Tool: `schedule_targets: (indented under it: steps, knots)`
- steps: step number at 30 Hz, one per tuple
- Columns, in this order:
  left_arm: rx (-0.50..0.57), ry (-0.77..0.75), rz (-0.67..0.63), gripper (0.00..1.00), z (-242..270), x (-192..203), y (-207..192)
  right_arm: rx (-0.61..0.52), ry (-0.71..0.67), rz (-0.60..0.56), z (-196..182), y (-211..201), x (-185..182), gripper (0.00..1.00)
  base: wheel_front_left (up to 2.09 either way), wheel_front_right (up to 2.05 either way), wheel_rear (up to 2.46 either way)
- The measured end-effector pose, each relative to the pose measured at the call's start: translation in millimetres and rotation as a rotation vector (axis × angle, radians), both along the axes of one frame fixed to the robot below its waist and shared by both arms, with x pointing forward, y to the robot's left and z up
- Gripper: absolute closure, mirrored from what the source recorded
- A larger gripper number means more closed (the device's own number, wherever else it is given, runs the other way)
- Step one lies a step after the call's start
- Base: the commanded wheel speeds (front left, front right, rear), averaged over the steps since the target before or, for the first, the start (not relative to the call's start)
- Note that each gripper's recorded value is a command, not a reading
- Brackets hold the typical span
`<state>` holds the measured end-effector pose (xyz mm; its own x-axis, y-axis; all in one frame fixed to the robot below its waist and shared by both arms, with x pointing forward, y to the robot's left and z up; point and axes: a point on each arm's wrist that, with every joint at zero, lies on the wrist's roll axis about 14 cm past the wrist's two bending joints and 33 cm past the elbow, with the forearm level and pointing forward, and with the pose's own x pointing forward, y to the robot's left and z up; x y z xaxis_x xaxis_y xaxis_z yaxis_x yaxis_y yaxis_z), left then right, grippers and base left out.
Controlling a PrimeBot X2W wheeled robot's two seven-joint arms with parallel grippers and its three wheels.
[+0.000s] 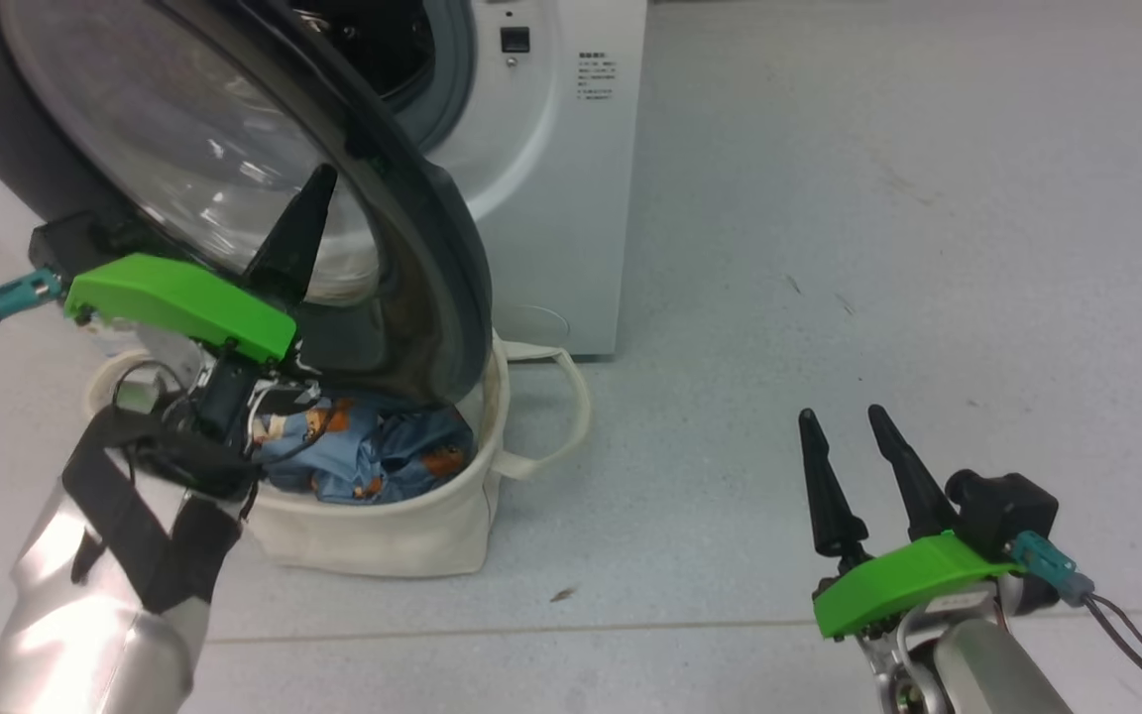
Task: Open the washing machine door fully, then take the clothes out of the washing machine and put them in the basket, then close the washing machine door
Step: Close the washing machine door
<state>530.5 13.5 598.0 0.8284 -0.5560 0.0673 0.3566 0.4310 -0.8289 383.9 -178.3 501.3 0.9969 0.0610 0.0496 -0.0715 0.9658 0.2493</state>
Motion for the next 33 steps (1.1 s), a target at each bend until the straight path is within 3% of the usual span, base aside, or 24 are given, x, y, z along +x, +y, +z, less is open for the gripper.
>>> schedule_targets:
  steps: [10, 17, 26, 33]
  knots:
    - [0.353, -0.225, 0.225, 0.0, -4, -12, 76, 0.003, -0.062, 0.036, 21, 11, 3, 0.0, 0.0, 0.0, 0.0]
    - [0.563, -0.275, 0.356, 0.0, -26, -35, 142, 0.007, -0.084, 0.066, 28, 22, 3, 0.0, 0.0, 0.0, 0.0]
    - [0.723, -0.214, 0.451, 0.0, -61, -76, 194, 0.013, -0.09, 0.096, 29, 34, -2, 0.0, 0.0, 0.0, 0.0]
    - [0.749, -0.155, 0.548, 0.0, -73, -102, 232, 0.014, -0.1, 0.111, 33, 39, -5, 0.0, 0.0, 0.0, 0.0]
